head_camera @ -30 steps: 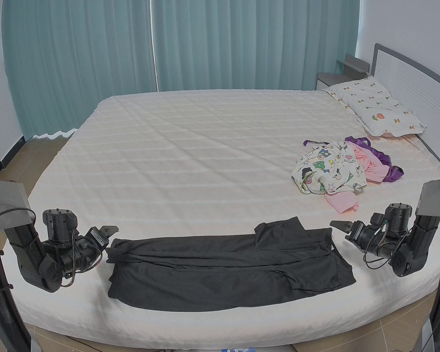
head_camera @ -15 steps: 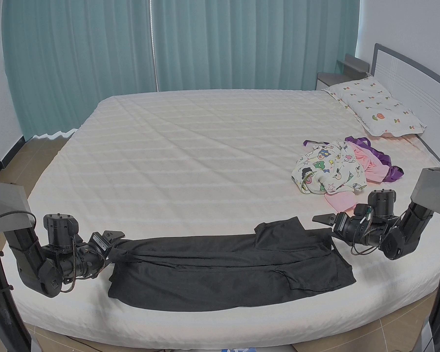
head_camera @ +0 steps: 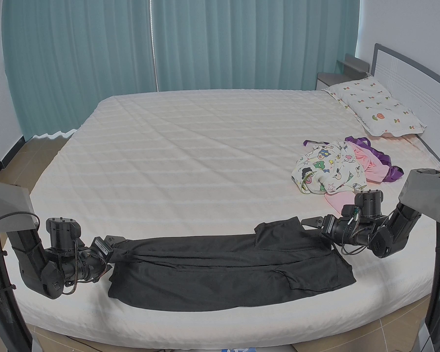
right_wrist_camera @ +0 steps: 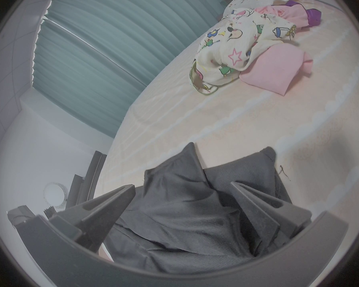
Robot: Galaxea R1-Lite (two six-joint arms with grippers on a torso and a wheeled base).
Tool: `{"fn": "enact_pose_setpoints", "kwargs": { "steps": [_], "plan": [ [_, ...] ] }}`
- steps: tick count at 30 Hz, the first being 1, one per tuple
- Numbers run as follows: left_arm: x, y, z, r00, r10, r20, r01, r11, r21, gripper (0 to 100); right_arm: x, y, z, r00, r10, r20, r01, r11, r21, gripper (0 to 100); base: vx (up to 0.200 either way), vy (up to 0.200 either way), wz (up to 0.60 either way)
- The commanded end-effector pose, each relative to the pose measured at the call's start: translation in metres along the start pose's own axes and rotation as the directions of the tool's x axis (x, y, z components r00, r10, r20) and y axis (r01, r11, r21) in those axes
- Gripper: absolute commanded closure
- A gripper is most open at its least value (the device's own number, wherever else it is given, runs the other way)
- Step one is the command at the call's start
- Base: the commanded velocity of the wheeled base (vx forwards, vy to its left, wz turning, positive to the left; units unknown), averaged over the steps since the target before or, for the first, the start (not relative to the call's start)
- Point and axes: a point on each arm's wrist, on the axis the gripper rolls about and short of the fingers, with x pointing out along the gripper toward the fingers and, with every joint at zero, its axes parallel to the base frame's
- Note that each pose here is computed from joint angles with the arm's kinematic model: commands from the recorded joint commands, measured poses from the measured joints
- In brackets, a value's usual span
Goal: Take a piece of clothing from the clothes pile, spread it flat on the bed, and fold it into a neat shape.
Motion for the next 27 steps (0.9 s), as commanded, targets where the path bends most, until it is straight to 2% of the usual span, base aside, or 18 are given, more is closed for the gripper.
{"fn": "enact_pose_setpoints", "kwargs": {
  "steps": [1,6,7,17,23,27],
  "plan": [
    [0.001,0.002,-0.001,1.0,0.007,-0.005,-0.007,1.0,-0.003,0,0.006,-0.006,-0.007,1.0,-0.015,-0.027,0.014,1.0,-0.02,0,0.0,0.0,0.0],
    [0.002,0.001,0.0,1.0,0.001,-0.002,-0.001,1.0,-0.023,0,0.009,-0.004,-0.009,0.999,-0.015,-0.03,0.014,1.0,-0.026,0,0.0,0.0,0.0],
    [0.002,0.001,0.0,1.0,0.001,-0.002,-0.001,1.0,-0.023,0,0.009,-0.004,-0.009,0.999,-0.015,-0.03,0.014,1.0,-0.026,100,0.0,0.0,0.0],
    [0.003,0.002,0.0,1.0,0.006,-0.003,-0.006,1.0,-0.026,0,-0.011,-0.005,-0.013,0.999,-0.03,-0.027,0.03,0.999,-0.022,100,0.0,0.0,0.0],
    [0.003,0.002,0.0,1.0,0.007,-0.006,-0.007,1.0,-0.025,0,-0.031,-0.006,-0.034,1.0,-0.019,-0.017,0.018,0.997,-0.072,100,0.0,0.0,0.0],
    [0.003,0.003,0.0,1.0,0.008,-0.011,-0.008,1.0,-0.028,0,-0.038,-0.008,-0.04,1.0,-0.02,-0.011,0.019,0.997,-0.078,100,0.0,0.0,0.0]
  ]
}}
